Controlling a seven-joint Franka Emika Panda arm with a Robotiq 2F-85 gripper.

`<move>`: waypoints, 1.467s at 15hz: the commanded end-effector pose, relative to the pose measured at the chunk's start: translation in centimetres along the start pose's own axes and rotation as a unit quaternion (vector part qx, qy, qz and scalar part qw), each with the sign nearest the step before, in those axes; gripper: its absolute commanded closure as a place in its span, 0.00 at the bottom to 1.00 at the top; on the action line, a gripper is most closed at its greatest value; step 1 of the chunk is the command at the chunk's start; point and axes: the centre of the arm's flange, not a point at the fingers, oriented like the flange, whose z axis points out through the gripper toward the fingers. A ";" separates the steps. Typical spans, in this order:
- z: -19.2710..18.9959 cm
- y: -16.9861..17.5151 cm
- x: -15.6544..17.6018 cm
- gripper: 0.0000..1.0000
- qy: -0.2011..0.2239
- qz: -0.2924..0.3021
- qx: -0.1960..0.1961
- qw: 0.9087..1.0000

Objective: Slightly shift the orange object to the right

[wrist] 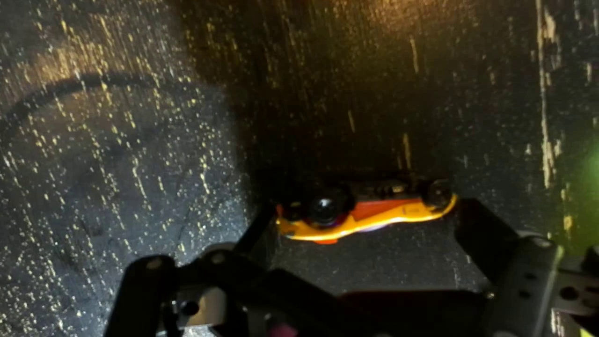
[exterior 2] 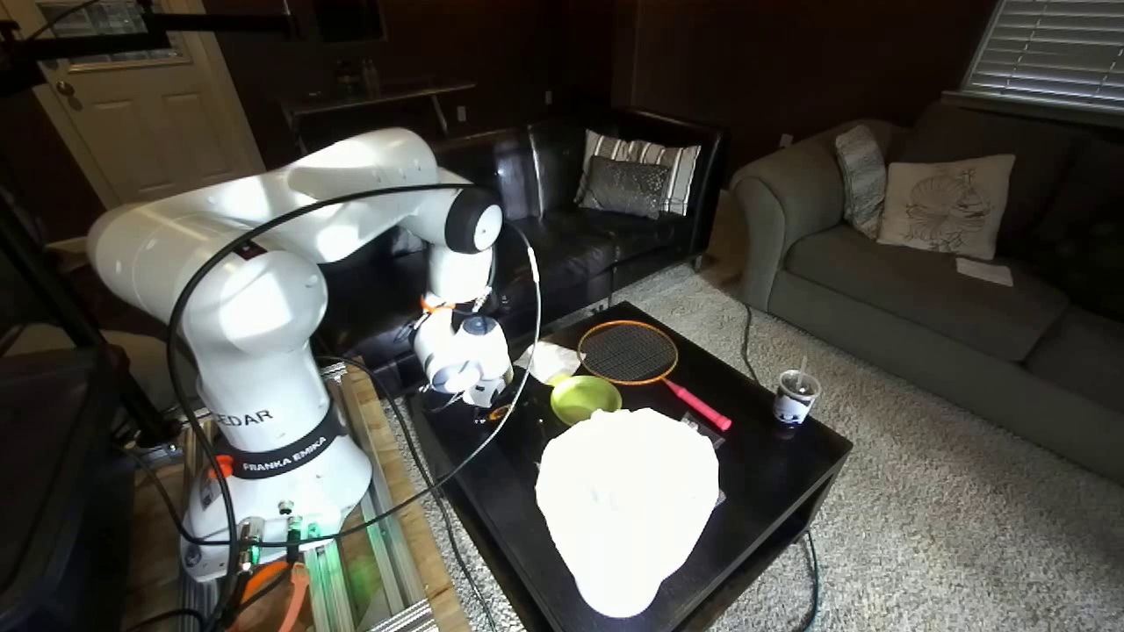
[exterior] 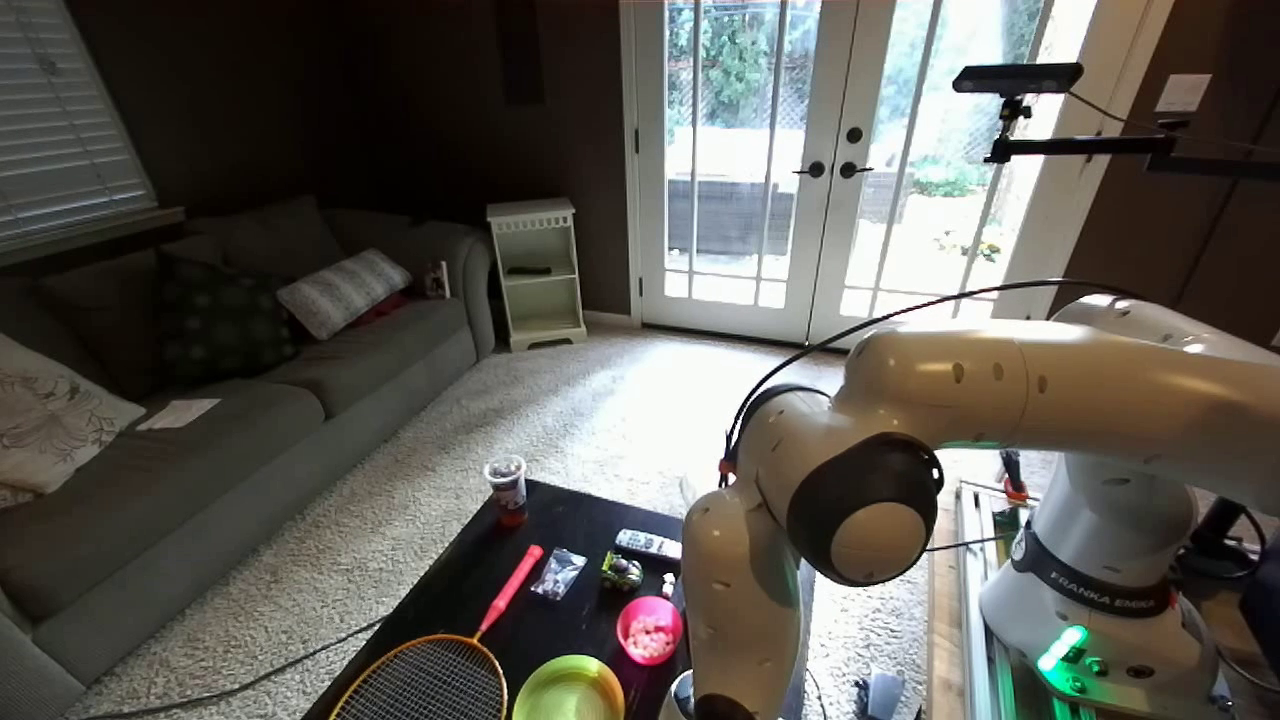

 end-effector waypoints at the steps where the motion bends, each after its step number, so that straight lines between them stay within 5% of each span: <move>1: 0.2 -1.0 -0.9 0.00 0.012 -0.016 0.004 1.000; 2: 0.2 -1.0 -0.9 0.19 0.014 -0.019 0.005 1.000; 6: 0.1 -1.2 -1.1 0.47 0.021 -0.027 0.010 0.999; 7: 0.0 -1.4 -1.2 0.12 0.023 -0.029 0.013 0.999; 10: -0.3 -1.7 -1.1 0.03 0.029 -0.034 0.018 0.999; 22: -0.3 -3.5 -2.7 0.00 0.053 -0.142 0.010 0.988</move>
